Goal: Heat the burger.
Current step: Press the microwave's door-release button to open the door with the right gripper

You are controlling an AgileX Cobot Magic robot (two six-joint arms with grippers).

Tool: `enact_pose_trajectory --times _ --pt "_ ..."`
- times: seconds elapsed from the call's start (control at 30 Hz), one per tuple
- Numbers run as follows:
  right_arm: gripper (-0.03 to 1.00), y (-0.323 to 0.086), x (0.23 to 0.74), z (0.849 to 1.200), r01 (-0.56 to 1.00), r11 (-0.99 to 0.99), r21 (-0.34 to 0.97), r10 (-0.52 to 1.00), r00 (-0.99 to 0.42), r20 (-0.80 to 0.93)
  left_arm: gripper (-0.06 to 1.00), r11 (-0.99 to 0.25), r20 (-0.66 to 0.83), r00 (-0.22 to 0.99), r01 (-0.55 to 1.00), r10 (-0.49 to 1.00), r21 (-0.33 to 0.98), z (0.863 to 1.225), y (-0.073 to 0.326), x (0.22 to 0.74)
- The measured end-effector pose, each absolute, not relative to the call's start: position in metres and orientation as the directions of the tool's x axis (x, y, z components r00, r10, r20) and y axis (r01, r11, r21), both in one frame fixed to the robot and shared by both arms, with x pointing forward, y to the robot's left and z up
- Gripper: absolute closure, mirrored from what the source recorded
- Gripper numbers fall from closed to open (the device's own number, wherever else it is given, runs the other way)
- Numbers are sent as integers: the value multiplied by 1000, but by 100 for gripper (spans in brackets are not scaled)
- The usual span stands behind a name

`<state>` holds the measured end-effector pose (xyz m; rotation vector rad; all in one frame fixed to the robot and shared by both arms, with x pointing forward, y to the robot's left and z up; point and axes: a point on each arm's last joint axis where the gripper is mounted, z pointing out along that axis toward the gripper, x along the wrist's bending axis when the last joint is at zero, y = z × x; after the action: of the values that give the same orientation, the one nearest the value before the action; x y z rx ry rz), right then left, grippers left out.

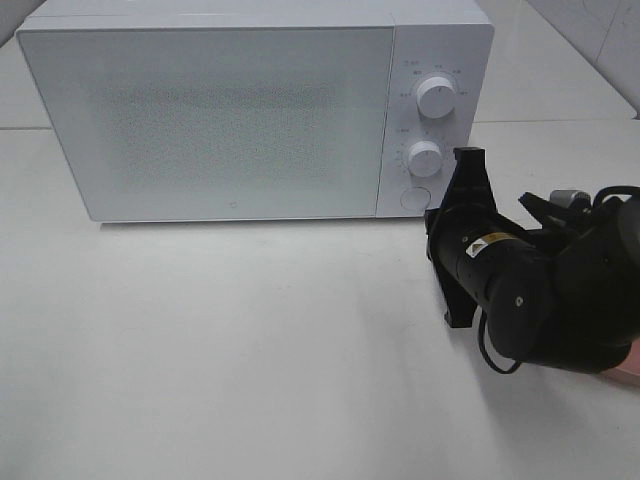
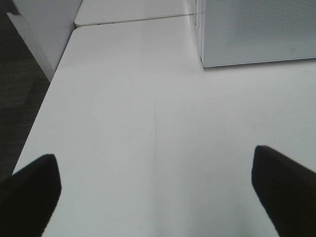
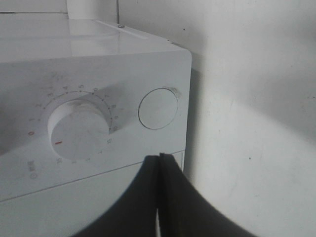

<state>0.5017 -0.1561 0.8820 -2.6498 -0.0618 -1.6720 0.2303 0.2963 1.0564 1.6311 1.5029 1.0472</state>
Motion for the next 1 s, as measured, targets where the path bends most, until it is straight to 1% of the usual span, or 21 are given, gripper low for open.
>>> enact_pose_trajectory --times 0.23,0.47,0.63,0.93,1.0 --pt "95 -156 531 876 49 -999 14 34 443 896 -3 -107 114 12 451 993 886 1056 296 230" --pt "95 -156 547 873 50 -999 12 33 438 898 -3 -107 114 12 451 993 886 1056 296 230" --pt "95 -159 563 862 44 -999 19 37 457 888 -3 -107 114 12 451 993 886 1056 296 230" --pt "95 -158 569 860 41 -999 15 32 458 888 -3 -107 114 12 451 993 886 1056 296 230" --pt "95 -156 572 855 42 -999 16 34 466 884 -3 -107 114 12 451 993 886 1056 296 230"
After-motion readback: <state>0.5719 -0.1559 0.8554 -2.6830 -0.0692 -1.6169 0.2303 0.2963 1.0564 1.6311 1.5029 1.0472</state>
